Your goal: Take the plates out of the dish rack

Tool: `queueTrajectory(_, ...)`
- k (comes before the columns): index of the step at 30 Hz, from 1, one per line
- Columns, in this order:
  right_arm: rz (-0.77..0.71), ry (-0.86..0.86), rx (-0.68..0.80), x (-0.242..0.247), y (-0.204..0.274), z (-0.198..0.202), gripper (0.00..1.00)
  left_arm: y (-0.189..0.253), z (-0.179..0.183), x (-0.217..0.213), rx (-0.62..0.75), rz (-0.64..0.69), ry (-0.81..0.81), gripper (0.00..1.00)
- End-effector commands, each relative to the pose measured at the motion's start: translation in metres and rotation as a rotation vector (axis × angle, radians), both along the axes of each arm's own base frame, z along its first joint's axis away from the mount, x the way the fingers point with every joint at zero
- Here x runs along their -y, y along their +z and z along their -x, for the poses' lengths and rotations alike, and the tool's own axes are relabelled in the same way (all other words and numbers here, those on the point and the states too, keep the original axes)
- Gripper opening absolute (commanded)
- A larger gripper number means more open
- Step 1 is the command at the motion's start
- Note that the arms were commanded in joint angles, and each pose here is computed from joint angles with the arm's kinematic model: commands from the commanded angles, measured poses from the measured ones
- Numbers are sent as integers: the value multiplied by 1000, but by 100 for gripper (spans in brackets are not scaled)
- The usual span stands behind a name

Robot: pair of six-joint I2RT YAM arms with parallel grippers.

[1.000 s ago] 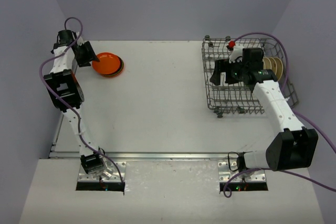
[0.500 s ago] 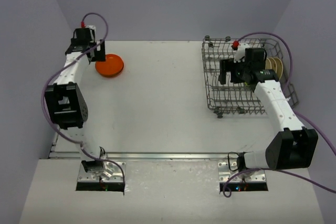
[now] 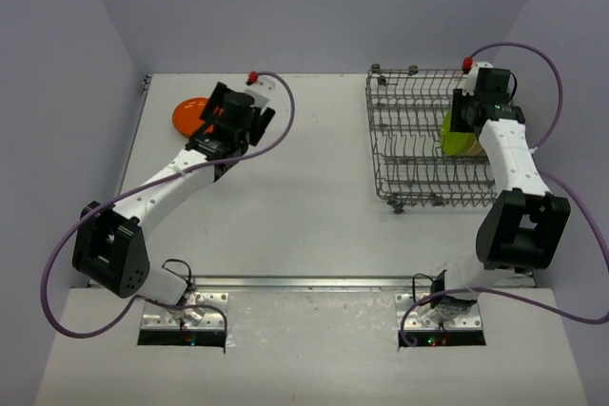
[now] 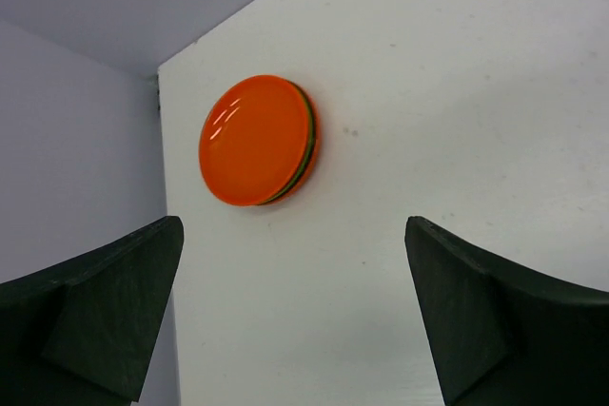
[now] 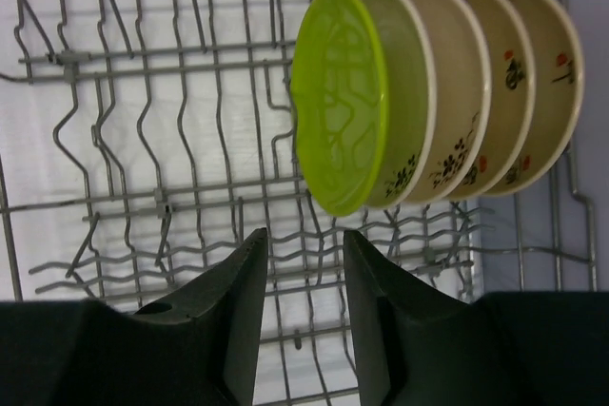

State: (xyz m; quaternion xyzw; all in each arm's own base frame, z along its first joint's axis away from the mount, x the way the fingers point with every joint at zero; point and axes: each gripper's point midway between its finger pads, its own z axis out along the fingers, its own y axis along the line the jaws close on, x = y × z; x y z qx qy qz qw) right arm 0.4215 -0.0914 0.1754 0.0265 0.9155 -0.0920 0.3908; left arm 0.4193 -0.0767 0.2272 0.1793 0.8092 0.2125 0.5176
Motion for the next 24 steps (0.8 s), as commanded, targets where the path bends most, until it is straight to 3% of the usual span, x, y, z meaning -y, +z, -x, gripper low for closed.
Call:
queueTrajectory(1,92,-37,99,25,33,-32,39,38,5,24,160,-44,-5,100)
queueTrajectory(19,99,-54,-5,56,-20,-57,38,39,4,40,174,-33,-28,100)
queueTrajectory(24,96,-39,-29,56,-35,-60,32,39,4,41,172,-35,-26,100)
